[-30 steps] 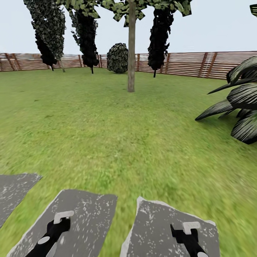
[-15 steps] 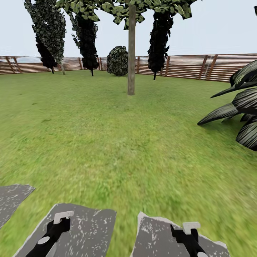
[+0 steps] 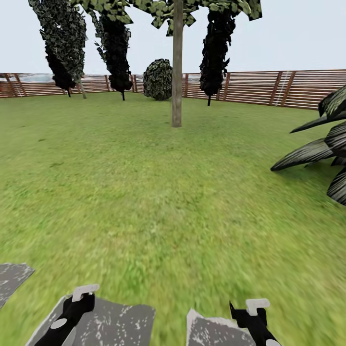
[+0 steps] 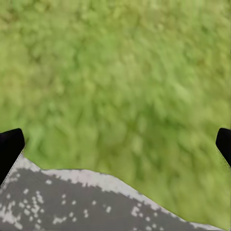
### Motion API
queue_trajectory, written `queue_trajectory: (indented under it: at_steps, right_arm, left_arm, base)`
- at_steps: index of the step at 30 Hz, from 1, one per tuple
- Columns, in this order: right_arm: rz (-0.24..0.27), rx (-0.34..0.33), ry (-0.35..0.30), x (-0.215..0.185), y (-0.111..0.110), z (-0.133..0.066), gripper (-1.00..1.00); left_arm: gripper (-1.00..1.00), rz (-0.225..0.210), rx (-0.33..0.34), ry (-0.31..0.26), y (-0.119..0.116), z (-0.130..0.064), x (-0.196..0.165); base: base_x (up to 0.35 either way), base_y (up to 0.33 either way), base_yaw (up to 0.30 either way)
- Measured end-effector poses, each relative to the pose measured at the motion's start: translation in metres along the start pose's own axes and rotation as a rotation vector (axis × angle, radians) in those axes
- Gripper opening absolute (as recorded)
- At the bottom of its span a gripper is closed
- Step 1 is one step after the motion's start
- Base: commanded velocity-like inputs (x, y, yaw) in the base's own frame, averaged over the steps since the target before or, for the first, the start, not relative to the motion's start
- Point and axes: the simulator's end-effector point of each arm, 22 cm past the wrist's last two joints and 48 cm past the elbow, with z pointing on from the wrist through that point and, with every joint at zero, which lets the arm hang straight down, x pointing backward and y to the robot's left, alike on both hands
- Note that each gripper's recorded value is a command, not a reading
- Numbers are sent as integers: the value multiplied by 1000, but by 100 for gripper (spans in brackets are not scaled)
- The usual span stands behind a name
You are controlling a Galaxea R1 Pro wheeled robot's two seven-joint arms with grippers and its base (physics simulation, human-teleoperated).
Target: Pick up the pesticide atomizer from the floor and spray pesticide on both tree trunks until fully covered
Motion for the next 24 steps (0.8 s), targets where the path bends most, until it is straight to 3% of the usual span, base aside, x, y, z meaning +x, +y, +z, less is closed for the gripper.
queue_trajectory:
  at_steps: [24]
  right_arm:
    - [13,-15,-1,-1,15,0,100]
  left_arm:
    - [-100,1,-1,7,0,0,3]
  base:
    - [337,0,0]
